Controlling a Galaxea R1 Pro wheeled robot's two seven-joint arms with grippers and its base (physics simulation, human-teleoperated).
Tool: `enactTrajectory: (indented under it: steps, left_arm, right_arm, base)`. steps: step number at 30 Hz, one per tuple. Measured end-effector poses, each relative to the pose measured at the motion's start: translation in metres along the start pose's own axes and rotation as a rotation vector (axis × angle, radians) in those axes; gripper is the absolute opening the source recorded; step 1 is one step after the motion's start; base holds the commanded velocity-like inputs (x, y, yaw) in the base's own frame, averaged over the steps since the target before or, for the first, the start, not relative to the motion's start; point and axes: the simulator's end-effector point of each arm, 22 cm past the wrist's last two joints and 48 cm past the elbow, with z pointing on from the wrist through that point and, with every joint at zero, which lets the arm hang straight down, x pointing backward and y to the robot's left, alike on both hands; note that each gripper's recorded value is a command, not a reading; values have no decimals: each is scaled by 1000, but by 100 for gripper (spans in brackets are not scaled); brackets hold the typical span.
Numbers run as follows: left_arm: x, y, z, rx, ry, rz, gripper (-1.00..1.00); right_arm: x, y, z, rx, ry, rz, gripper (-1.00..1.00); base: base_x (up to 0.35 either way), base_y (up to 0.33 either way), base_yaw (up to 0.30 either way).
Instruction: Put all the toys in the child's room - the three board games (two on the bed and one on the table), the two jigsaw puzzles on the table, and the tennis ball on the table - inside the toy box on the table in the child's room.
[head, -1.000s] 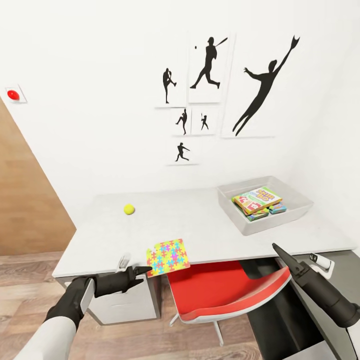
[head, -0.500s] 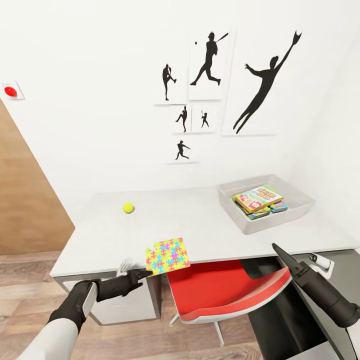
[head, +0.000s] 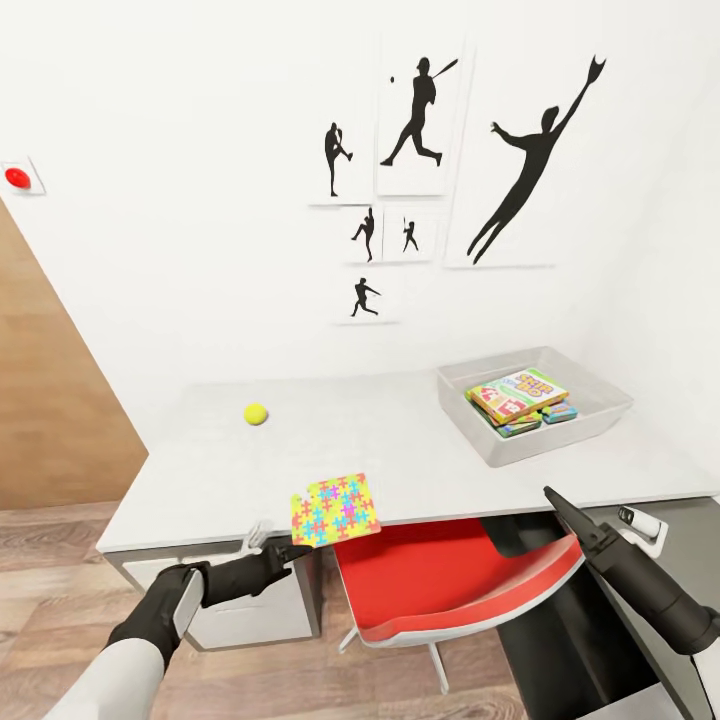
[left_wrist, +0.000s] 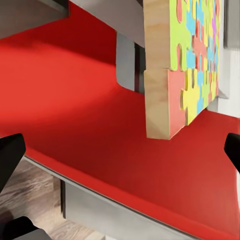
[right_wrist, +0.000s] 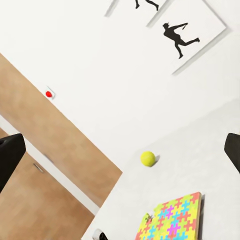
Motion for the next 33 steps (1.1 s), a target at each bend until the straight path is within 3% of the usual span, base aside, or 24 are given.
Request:
enactTrajectory:
  steps: [33]
  left_arm:
    - [3,-8,8,16,-2,15,100]
  right_arm:
    - [0,-1,0,2,1,0,100]
  base:
    - [19,-35,0]
